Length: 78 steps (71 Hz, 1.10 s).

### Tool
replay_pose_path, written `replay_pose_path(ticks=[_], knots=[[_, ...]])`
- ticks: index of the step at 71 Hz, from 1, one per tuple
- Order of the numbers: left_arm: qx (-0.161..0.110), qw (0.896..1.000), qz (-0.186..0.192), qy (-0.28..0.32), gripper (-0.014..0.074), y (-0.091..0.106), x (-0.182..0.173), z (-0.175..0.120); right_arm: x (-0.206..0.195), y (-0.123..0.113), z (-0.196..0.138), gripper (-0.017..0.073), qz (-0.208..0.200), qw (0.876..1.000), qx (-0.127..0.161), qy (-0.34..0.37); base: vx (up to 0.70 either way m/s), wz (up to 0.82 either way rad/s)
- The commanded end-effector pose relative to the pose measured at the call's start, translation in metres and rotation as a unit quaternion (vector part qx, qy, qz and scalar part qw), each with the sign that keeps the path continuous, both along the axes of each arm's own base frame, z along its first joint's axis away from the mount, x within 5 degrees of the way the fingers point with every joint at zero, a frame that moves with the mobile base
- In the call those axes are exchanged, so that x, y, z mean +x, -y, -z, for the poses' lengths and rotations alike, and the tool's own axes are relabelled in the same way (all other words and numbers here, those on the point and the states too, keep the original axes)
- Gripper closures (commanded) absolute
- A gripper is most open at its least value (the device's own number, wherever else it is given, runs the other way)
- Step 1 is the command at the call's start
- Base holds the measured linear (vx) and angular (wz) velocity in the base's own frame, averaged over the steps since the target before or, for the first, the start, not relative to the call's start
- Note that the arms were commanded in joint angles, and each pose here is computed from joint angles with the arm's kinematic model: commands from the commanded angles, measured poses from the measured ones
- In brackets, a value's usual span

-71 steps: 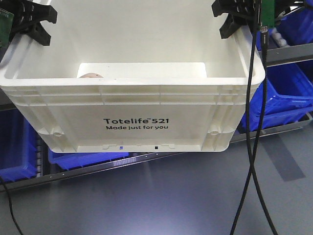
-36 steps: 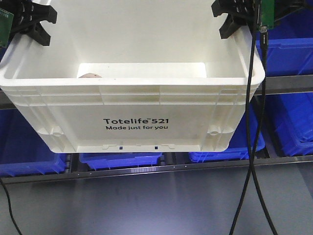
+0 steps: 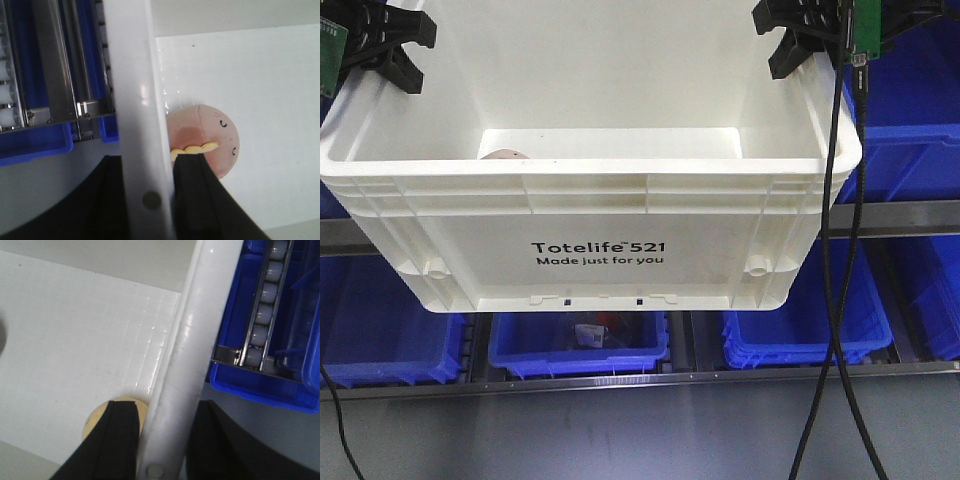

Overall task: Place moving items into box and shelve
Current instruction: 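Hold the crate while the base stops facing the roller shelf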

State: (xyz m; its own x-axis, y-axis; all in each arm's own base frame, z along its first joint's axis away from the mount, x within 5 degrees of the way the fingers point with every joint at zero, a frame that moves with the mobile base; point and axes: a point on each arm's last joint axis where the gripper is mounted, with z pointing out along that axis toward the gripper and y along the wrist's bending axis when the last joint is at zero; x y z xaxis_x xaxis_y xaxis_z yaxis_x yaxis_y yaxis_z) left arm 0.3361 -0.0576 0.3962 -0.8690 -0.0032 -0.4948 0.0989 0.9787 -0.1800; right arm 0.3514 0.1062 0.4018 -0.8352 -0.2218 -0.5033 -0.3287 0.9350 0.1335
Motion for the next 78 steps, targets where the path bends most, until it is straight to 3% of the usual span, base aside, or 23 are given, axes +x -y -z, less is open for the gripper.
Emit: replay_pose_path(ticks=[1, 78], knots=[[-0.090, 0.991, 0.020, 0.099, 0.0610, 0.0173, -0.0140, -0.0428, -0.0186, -0.0157, -0.0399, 0.0571, -0.038, 0.993, 0.091, 0.069, 0.21, 0.01], [-0.090, 0.991, 0.020, 0.099, 0.0610, 0.0173, -0.0140, -0.0428, -0.0186, -0.0157, -0.0399, 0.0571, -0.038, 0.993, 0.091, 0.069, 0.13, 0.01]])
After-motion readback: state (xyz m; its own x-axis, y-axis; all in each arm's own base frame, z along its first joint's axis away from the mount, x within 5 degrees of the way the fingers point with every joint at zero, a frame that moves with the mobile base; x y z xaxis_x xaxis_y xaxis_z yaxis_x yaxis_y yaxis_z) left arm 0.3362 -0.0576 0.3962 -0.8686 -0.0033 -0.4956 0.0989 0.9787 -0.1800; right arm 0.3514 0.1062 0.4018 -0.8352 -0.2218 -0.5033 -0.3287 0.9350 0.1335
